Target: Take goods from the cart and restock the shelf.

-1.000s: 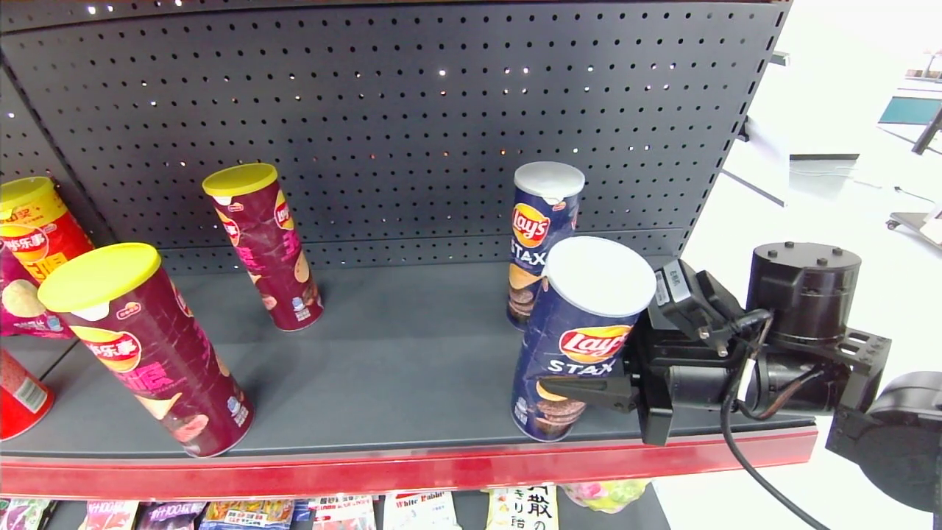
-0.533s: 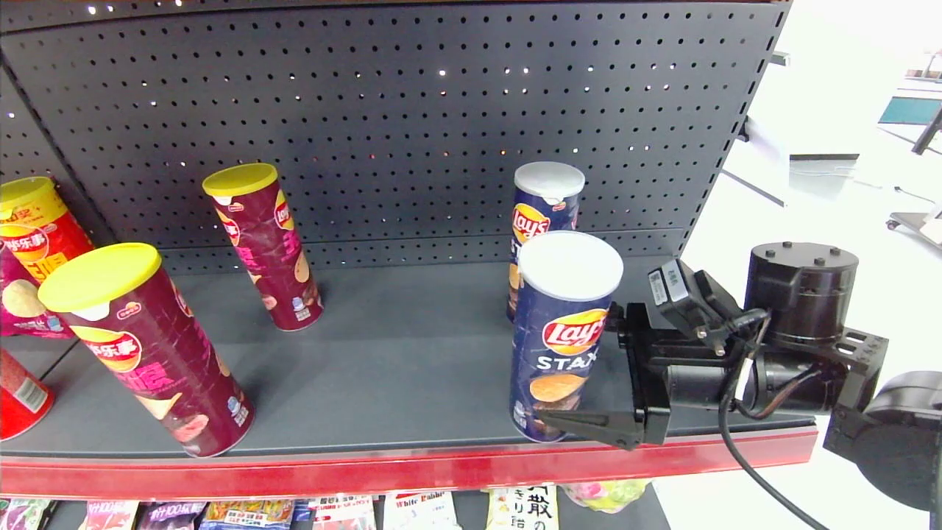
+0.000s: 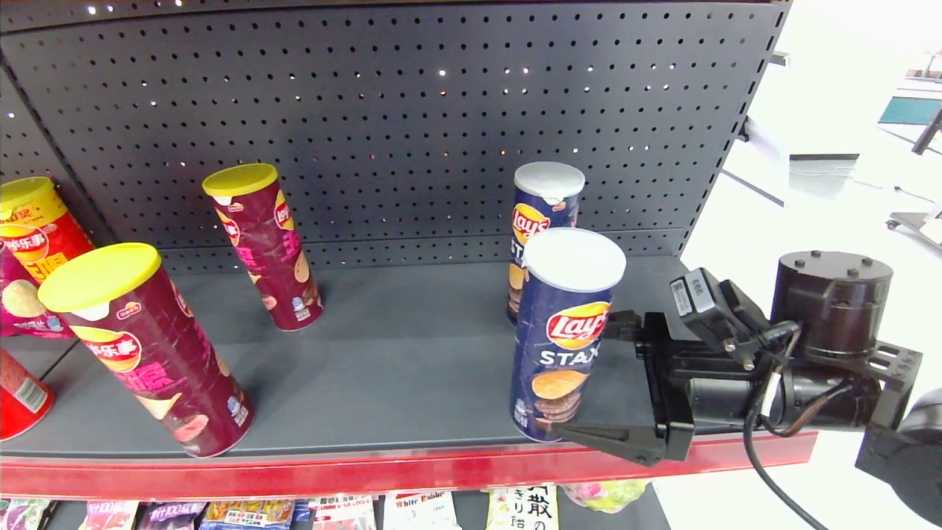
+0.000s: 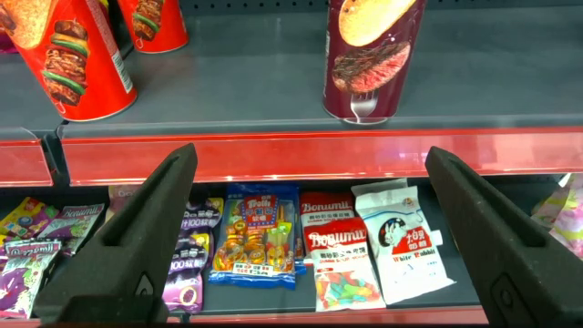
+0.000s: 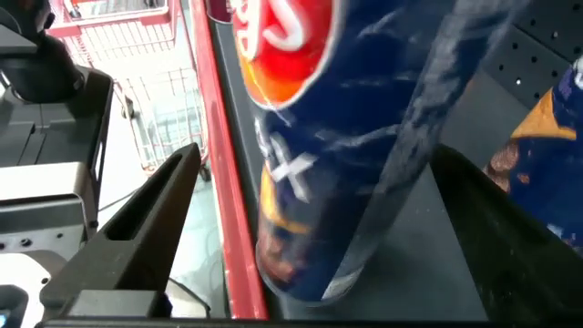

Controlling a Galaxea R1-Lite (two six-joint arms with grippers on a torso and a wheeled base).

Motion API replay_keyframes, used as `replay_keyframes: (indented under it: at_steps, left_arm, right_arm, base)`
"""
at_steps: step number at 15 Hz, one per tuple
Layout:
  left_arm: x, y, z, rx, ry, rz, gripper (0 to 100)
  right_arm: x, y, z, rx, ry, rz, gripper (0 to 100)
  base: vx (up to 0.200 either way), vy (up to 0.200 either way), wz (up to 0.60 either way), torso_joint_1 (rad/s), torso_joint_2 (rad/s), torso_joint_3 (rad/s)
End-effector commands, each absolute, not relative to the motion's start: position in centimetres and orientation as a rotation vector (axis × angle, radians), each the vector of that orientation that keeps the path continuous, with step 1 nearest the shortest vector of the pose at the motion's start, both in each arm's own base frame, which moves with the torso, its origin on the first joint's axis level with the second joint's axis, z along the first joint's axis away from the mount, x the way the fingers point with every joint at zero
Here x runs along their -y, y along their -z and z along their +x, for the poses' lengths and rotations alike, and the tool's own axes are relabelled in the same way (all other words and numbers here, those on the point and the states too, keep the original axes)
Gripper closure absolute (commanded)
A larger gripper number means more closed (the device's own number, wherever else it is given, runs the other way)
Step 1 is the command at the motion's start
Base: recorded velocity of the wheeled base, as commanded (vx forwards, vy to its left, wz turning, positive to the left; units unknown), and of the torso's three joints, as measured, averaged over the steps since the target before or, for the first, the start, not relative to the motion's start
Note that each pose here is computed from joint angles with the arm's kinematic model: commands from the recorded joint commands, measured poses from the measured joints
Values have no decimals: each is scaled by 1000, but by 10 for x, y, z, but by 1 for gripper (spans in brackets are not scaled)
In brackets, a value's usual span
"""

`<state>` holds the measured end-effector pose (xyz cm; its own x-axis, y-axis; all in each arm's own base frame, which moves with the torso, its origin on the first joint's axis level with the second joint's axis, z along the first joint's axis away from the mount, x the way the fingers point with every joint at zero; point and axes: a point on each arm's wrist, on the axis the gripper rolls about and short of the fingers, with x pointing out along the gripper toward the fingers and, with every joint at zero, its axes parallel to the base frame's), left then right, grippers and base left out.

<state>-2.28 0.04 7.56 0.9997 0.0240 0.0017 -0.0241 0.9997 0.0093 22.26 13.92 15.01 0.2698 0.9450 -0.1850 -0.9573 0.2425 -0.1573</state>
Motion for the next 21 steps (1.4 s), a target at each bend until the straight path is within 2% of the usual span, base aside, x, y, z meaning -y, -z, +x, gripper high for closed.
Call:
replay_keyframes:
  at_steps: [1,7,12,14,21]
  left_arm:
    - [0,-76,-23,1,-25,9,0]
    - [0,-76,-23,1,-25,9,0]
    - [0,-76,-23,1,-25,9,0]
    - [0,-76,-23,1,-25,9,0]
    - [0,-76,-23,1,-25,9,0]
  right_arm:
    - [-128,-153,209,-53,-1285,-253,0]
    - [-102,-164,167,-82,-1244,-147,0]
    - [-86,-150,161,-241,-955,-122,0]
    - [-87,-142,174,-302,-690,-156,0]
    - [-102,-132,202,-374,-499,-166,0]
  base:
    - [0,0,0,0,0,0]
    - [0,0,0,0,0,0]
    - [0,0,0,0,0,0]
    - [0,0,0,0,0,0]
    - [0,0,0,0,0,0]
